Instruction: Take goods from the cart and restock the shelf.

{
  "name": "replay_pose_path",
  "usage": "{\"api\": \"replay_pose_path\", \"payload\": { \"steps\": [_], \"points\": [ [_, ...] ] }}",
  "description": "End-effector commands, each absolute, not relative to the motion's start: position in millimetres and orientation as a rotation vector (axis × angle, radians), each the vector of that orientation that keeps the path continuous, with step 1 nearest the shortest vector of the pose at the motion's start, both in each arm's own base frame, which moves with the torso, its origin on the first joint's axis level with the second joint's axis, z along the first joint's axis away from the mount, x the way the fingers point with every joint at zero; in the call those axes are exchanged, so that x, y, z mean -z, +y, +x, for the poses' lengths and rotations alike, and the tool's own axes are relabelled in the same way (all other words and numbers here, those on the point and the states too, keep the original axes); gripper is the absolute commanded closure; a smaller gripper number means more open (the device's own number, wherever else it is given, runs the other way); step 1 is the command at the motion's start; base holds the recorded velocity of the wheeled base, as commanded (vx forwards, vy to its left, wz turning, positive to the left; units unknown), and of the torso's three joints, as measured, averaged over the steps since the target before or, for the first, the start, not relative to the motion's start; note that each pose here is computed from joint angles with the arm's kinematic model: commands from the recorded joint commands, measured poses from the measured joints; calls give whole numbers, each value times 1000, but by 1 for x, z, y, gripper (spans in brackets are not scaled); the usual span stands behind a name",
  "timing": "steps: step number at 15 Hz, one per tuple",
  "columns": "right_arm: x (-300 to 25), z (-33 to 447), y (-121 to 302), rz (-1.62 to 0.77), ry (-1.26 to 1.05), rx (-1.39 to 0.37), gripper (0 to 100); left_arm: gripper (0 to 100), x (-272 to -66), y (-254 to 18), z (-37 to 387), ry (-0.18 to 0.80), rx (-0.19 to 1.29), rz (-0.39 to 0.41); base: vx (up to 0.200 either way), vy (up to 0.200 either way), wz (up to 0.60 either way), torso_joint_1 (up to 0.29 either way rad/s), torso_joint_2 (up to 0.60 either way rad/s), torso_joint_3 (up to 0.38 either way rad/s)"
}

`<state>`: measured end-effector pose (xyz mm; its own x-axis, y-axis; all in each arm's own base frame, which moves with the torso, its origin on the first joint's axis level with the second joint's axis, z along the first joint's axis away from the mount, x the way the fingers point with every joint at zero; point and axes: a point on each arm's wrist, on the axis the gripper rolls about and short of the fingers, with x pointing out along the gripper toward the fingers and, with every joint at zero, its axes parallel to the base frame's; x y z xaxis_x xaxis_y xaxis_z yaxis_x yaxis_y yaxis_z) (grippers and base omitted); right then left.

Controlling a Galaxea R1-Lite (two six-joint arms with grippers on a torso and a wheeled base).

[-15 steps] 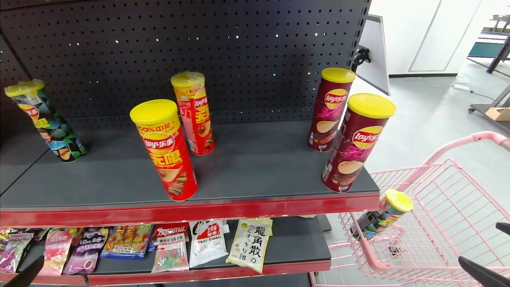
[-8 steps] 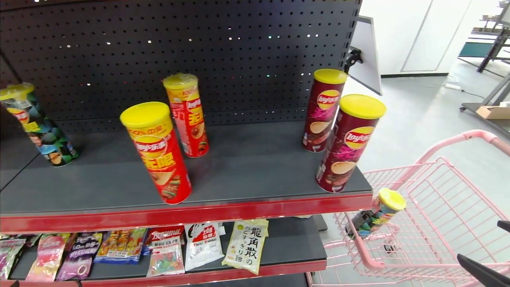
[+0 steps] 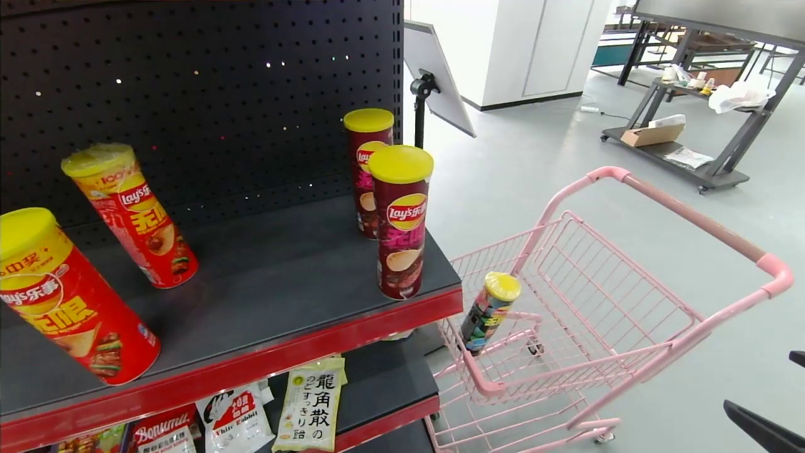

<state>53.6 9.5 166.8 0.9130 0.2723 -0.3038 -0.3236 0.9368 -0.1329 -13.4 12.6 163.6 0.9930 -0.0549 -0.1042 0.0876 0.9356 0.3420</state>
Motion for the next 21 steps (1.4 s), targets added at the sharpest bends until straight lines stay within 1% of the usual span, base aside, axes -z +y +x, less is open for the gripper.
{"api": "replay_pose_path", "payload": {
  "steps": [1, 3, 8, 13, 16, 20, 21],
  "points": [
    [-166, 55, 9, -180, 295, -296, 0, 0, -164, 13, -15, 81, 72, 348, 0, 0, 0, 0, 0, 0],
    [-165, 55, 9, -179, 300, -291, 0, 0, -163, 15, -18, 65, 70, 343, 0, 0, 0, -40, 62, 47],
    [-164, 60, 9, -176, 328, -288, 0, 0, -160, 16, -22, 46, 65, 335, 0, 0, 0, -131, 339, 200],
    [-163, 67, 9, -176, 359, -290, 0, 0, -158, 17, -23, 41, 64, 334, 0, 0, 0, -145, 382, 237],
    [-161, 71, 9, -179, 381, -293, 0, 0, -157, 17, -24, 38, 64, 333, 0, 0, 0, -185, 523, 338],
    [-160, 85, 9, -180, 438, -283, 0, 0, -156, 17, -24, 38, 64, 333, 0, 0, 600, -178, 541, 362],
    [-160, 88, 9, -180, 450, -286, 0, 0, -156, 17, -24, 38, 64, 333, 0, 0, 0, -139, 535, 359]
  ]
}}
